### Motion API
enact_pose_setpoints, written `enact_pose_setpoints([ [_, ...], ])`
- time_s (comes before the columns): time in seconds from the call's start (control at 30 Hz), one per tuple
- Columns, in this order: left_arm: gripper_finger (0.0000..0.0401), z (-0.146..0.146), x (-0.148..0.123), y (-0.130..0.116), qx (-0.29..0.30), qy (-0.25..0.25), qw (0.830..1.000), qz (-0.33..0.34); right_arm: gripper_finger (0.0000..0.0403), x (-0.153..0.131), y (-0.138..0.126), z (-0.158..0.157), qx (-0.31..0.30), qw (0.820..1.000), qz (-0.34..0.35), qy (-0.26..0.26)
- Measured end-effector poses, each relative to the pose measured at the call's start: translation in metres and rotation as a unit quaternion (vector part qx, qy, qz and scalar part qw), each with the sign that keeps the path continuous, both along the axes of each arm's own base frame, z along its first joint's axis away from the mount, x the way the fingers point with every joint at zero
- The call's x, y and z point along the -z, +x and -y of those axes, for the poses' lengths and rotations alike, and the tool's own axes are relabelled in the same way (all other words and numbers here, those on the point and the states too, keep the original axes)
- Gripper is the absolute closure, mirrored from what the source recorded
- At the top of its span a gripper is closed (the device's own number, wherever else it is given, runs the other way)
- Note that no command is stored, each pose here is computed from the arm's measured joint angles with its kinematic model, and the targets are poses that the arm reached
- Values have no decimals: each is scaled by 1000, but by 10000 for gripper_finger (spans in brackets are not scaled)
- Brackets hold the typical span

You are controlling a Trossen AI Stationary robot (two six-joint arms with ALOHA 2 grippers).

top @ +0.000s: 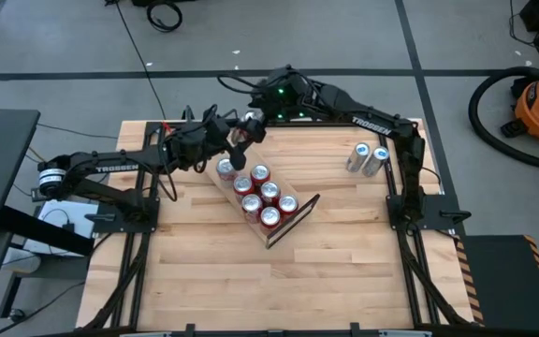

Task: Place canned beverage on shelf
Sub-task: Put the silver and red soda can on the shelf aligned with the other silver and red soda can

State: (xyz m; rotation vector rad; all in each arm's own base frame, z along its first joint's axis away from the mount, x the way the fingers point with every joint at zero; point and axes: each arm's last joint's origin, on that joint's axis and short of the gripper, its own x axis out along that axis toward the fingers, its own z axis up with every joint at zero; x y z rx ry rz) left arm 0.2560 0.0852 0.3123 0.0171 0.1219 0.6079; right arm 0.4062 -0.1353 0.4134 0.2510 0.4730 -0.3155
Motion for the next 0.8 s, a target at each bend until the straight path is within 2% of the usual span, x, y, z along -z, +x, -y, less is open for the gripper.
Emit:
enact_pose_setpoints([
  [0.4,83,0,-4,0,-1,1,1000,26,18,1,0,-1,-2,1000,-4,12],
  [0.8,83,1,-7,1,0,-3,999,43,80,5,2,2,-10,1000,6,15],
])
